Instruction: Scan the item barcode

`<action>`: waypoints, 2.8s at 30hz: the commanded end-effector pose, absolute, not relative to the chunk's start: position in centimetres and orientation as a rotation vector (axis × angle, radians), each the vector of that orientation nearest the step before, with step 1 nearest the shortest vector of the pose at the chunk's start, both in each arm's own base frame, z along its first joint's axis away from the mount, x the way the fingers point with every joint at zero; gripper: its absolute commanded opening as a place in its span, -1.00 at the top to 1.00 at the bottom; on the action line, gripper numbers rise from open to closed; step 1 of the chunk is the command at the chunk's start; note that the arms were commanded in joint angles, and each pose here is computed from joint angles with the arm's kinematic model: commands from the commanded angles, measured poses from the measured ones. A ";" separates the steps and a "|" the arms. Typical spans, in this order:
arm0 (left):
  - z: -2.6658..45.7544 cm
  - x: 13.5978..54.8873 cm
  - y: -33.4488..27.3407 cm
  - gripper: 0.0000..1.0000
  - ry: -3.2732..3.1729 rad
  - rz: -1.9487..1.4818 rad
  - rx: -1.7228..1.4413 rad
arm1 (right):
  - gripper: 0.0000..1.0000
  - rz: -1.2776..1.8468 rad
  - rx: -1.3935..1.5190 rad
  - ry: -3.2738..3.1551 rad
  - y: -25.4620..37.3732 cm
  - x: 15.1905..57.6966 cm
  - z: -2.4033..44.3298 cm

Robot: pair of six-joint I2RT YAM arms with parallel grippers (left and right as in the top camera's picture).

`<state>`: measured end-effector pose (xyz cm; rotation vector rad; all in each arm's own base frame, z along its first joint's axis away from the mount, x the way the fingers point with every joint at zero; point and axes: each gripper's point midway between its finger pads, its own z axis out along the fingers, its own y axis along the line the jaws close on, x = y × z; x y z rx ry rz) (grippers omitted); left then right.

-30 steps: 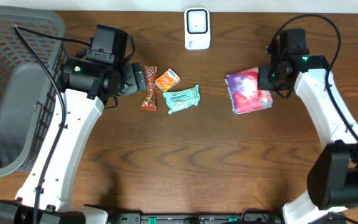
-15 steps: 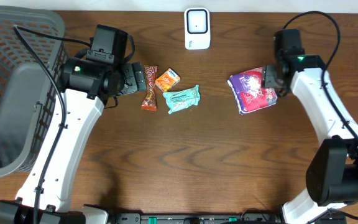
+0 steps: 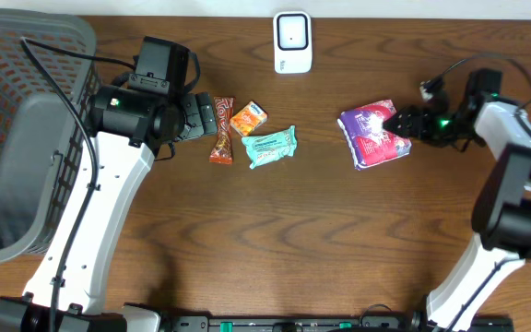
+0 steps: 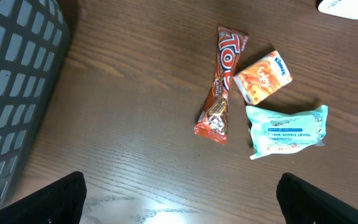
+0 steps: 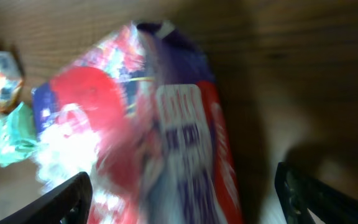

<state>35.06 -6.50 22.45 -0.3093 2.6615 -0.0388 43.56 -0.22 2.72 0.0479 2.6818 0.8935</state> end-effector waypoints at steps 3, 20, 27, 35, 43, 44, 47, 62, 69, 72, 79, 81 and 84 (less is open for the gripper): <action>22.5 35.0 -6.2 -0.96 2.661 -0.023 -0.311 | -0.47 1.258 -0.023 2.525 3.1 43.6 1.2; 22.5 35.0 -6.2 -0.95 2.661 -0.023 -0.311 | 0.98 0.272 0.316 2.699 -4.9 45.1 8.9; 22.5 35.0 -6.2 -0.96 2.660 -0.023 -0.311 | 0.98 -0.713 0.633 2.426 -11.0 41.6 17.2; 22.5 35.0 -6.2 -0.96 2.661 -0.023 -0.311 | 0.98 -0.979 0.449 2.400 -7.0 42.5 15.1; 22.5 35.0 -6.2 -0.96 2.661 -0.023 -0.311 | 0.98 -0.807 0.189 2.503 2.5 44.2 9.7; 22.4 35.0 -6.2 -0.96 2.661 -0.023 -0.311 | 0.98 -0.827 0.152 2.488 3.6 44.4 9.2; 22.5 35.0 -6.2 -0.96 2.660 -0.023 -0.311 | 0.64 -0.848 0.086 2.479 5.5 44.3 8.1; 22.5 35.0 -6.2 -0.96 2.661 -0.023 -0.311 | -0.17 -0.412 -0.077 2.525 16.7 45.9 11.4; 22.5 35.0 -6.2 -0.95 2.661 -0.023 -0.311 | -0.44 -0.088 -0.012 2.577 16.0 48.3 18.6; 22.5 35.0 -6.2 -0.96 2.661 -0.023 -0.311 | -0.48 0.041 0.010 2.652 13.8 48.3 18.5; 22.5 35.0 -6.2 -0.96 2.660 -0.023 -0.311 | -0.45 0.483 0.032 2.857 10.3 45.6 14.1; 22.5 35.0 -6.2 -0.96 2.661 -0.023 -0.311 | -0.46 0.665 0.027 2.874 10.3 44.6 12.5; 22.5 35.0 -6.2 -0.96 2.660 -0.023 -0.311 | -0.43 0.890 0.040 2.855 10.5 43.5 10.1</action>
